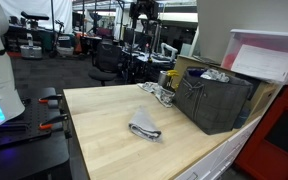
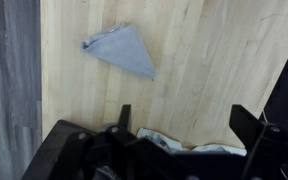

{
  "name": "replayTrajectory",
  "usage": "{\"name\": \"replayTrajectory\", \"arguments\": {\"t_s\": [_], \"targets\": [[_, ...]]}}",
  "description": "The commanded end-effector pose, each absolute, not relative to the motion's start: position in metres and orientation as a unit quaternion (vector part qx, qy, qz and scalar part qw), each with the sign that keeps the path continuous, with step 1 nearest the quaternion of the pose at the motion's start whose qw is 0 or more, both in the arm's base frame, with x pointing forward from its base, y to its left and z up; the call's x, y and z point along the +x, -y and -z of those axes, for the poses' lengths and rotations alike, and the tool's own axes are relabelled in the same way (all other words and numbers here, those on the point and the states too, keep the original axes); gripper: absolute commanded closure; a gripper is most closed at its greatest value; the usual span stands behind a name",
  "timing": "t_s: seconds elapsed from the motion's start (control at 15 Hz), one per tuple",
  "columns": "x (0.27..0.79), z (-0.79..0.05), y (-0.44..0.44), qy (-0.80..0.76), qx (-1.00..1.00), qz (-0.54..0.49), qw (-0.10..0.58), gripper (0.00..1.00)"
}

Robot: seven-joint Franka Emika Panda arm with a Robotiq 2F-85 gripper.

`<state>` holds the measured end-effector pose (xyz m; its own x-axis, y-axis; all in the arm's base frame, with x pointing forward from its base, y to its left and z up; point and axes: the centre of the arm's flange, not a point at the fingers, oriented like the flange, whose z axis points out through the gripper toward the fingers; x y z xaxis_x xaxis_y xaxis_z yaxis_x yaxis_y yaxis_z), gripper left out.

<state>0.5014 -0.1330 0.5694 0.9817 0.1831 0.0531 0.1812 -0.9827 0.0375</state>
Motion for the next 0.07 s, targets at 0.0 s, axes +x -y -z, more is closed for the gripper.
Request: {"name": "replayTrajectory", "arguments": {"t_s": [0.0], "targets": [[0.5014,-0.5693,0.1330,-0.092,0.995,-0.028,0.016,0.00]]}}
